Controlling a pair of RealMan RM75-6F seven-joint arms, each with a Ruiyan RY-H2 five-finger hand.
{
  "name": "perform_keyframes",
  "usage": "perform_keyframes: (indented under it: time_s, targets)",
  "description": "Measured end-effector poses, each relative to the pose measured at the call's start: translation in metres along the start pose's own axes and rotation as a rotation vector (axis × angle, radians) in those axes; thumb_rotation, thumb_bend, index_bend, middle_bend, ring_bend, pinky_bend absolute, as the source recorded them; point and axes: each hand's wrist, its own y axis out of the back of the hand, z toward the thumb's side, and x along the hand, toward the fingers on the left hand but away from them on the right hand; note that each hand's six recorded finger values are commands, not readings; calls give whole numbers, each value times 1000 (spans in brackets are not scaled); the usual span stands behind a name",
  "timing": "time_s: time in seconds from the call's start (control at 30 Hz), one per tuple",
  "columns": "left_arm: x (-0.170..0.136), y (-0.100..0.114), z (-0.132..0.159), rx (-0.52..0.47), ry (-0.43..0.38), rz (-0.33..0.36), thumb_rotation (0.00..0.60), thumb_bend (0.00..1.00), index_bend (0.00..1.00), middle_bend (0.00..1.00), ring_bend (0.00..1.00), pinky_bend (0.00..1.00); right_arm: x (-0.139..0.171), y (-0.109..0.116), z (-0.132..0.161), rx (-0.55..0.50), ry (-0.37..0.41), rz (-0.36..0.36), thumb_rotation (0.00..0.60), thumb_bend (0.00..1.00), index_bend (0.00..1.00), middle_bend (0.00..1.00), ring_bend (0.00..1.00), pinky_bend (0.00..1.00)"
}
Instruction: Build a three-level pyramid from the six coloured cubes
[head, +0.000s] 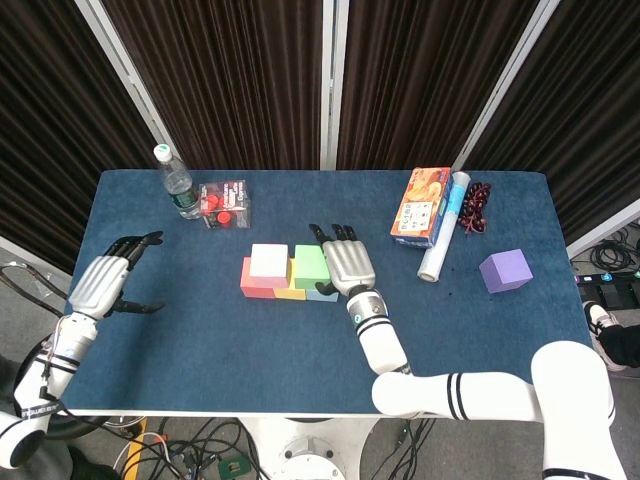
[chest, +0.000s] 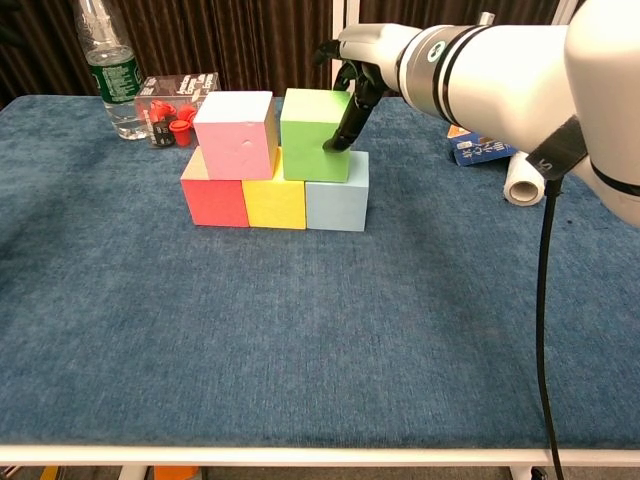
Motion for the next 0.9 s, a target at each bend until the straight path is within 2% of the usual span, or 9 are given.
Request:
perform_keyframes:
  time_s: [0.9]
  targets:
    - [0,0,-2,-1,6,-3,600,22,72,149,113,107,-3,-1,2,-7,-3,4,600,164,0,316,14,0]
